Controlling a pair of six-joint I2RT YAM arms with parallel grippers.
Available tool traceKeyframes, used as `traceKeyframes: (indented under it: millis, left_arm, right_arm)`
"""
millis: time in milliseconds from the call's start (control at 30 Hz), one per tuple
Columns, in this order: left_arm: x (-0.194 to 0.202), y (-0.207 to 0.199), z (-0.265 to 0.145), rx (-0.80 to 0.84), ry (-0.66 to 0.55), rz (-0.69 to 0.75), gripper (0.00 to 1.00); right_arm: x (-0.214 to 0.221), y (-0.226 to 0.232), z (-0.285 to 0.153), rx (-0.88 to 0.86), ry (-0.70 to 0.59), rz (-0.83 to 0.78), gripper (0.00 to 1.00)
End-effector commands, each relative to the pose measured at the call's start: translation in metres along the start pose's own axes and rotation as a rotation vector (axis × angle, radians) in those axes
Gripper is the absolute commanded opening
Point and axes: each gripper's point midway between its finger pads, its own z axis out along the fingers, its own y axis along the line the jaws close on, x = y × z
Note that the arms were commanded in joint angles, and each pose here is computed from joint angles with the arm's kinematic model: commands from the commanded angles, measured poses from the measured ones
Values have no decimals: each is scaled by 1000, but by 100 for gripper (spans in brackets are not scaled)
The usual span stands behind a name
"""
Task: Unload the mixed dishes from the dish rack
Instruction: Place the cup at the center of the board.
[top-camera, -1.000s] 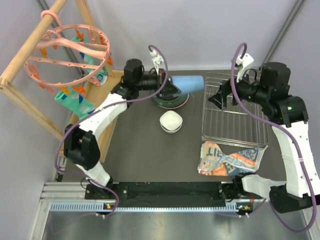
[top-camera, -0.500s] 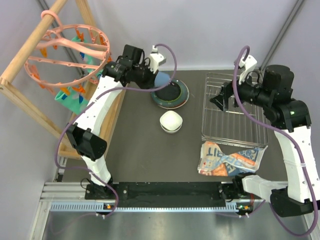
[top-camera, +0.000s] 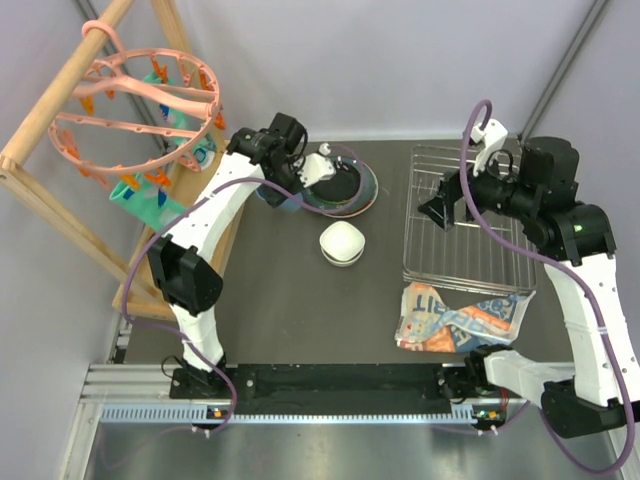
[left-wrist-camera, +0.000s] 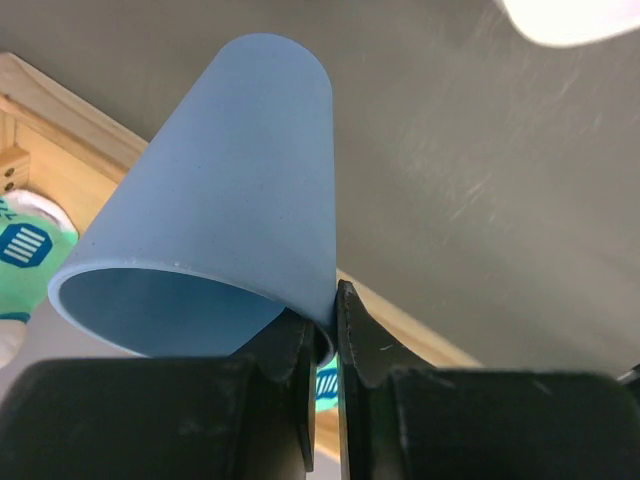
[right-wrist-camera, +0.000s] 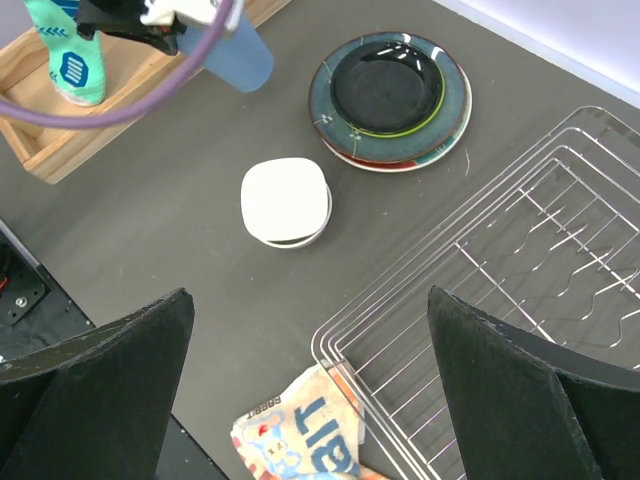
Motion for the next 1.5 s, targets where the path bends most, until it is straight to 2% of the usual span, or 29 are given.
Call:
traceKeyframes:
  millis: [0, 233, 500, 1033, 1467]
  left_arm:
    - [17, 1, 7, -13, 108, 111, 0]
    - [22, -10, 32, 59, 208, 223, 0]
    - [10, -10, 42, 63, 226, 291, 0]
    - [6, -19, 74, 123, 242, 332, 0]
    - [5, -27, 76, 151, 253, 373, 0]
  right_arm:
    - [-12, 7, -7, -17, -62, -47, 99]
    - [-8, 7, -7, -14, -56, -45, 99]
    - [-5, 8, -8, -14, -57, -48, 99]
    - [1, 12, -11, -26, -56, -53, 99]
    - [7, 11, -9, -24, -51, -53, 99]
